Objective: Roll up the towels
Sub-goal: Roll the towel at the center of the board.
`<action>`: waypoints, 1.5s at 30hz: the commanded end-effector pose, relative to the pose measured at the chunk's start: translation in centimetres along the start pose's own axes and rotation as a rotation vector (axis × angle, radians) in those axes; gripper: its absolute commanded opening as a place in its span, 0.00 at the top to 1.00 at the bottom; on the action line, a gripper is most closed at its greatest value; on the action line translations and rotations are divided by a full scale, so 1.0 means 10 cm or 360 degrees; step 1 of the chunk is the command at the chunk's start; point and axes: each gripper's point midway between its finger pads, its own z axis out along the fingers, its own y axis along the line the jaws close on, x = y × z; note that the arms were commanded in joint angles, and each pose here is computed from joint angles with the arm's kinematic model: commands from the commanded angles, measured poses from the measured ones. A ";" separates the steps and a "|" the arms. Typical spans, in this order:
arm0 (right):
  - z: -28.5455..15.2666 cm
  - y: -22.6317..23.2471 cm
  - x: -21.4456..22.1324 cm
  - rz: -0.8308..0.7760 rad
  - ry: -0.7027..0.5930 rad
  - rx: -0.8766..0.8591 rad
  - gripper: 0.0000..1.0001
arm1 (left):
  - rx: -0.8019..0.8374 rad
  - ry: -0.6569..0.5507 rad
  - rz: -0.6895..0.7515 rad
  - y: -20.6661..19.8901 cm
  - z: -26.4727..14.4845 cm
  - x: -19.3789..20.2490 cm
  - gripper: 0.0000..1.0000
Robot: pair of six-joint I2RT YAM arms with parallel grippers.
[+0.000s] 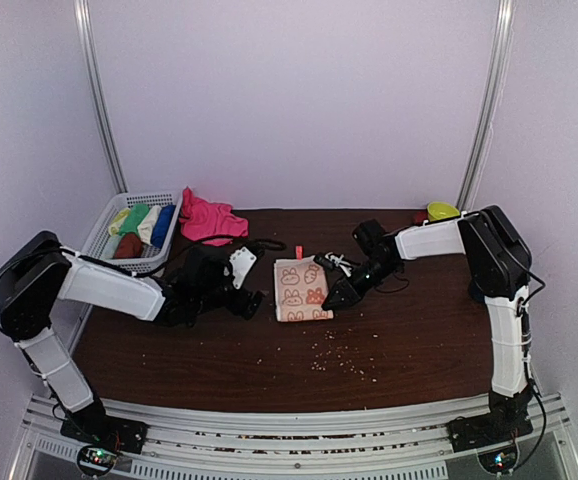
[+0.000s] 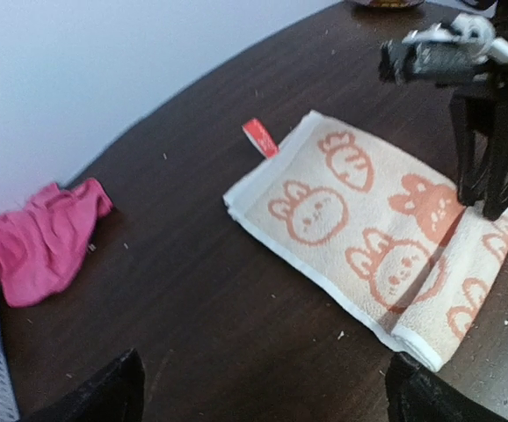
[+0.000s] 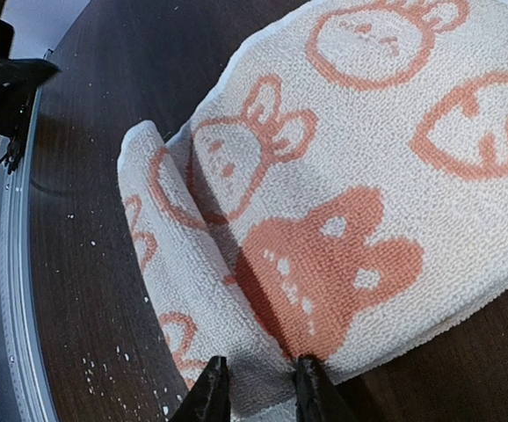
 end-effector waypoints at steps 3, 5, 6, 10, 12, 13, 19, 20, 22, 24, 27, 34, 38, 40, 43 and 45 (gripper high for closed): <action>0.08 -0.19 0.24 0.0085 0.0133 0.0099 0.72 | -0.0038 -0.0369 0.0687 -0.25 -0.38 -0.35 0.02; 0.08 -0.19 0.24 0.0085 0.0134 0.0101 0.72 | -0.0036 -0.0389 0.0857 -0.36 -0.41 -0.29 0.03; 0.08 -0.19 0.24 0.0084 0.0135 0.0101 0.72 | -0.0027 -0.0409 0.0940 -0.44 -0.44 -0.28 0.06; 0.08 -0.19 0.25 0.0086 0.0139 0.0100 0.72 | -0.0044 -0.0512 0.1237 -0.65 -0.54 -0.22 0.20; 0.08 -0.19 0.24 0.0086 0.0137 0.0099 0.72 | -0.0064 -0.0494 0.1339 -0.72 -0.49 -0.22 0.24; 0.08 -0.19 0.24 0.0087 0.0136 0.0098 0.72 | -0.0066 -0.0471 0.1376 -0.75 -0.45 -0.21 0.26; 0.09 -0.19 0.26 0.0093 0.0143 0.0093 0.72 | -0.0048 -0.0265 0.1689 -0.94 -0.14 0.04 0.35; 0.09 -0.19 0.26 0.0093 0.0144 0.0093 0.72 | -0.0024 -0.0225 0.1723 -0.98 -0.08 0.11 0.37; 0.09 -0.19 0.26 0.0092 0.0145 0.0091 0.72 | 0.0030 -0.0203 0.1757 -1.04 -0.02 0.16 0.40; 0.09 -0.19 0.26 0.0092 0.0144 0.0090 0.72 | 0.0074 -0.0179 0.1781 -1.08 0.02 0.20 0.44; 0.09 -0.18 0.25 0.0090 0.0143 0.0088 0.72 | 0.0082 -0.0108 0.1811 -1.08 0.10 0.24 0.48; 0.08 -0.17 0.25 0.0090 0.0139 0.0079 0.72 | 0.0044 0.0060 0.1869 -1.01 0.29 0.44 0.50; 0.08 -0.16 0.24 0.0088 0.0137 0.0074 0.72 | 0.0018 0.0123 0.1882 -0.95 0.34 0.52 0.52; 0.08 -0.16 0.24 0.0090 0.0137 0.0072 0.72 | -0.0003 0.0153 0.1895 -0.91 0.37 0.54 0.55; 0.09 -0.16 0.25 0.0092 0.0138 0.0069 0.72 | 0.0004 0.0205 0.1928 -0.90 0.41 0.63 0.57; 0.09 -0.16 0.25 0.0094 0.0139 0.0066 0.72 | 0.0022 0.0230 0.1940 -0.91 0.43 0.69 0.60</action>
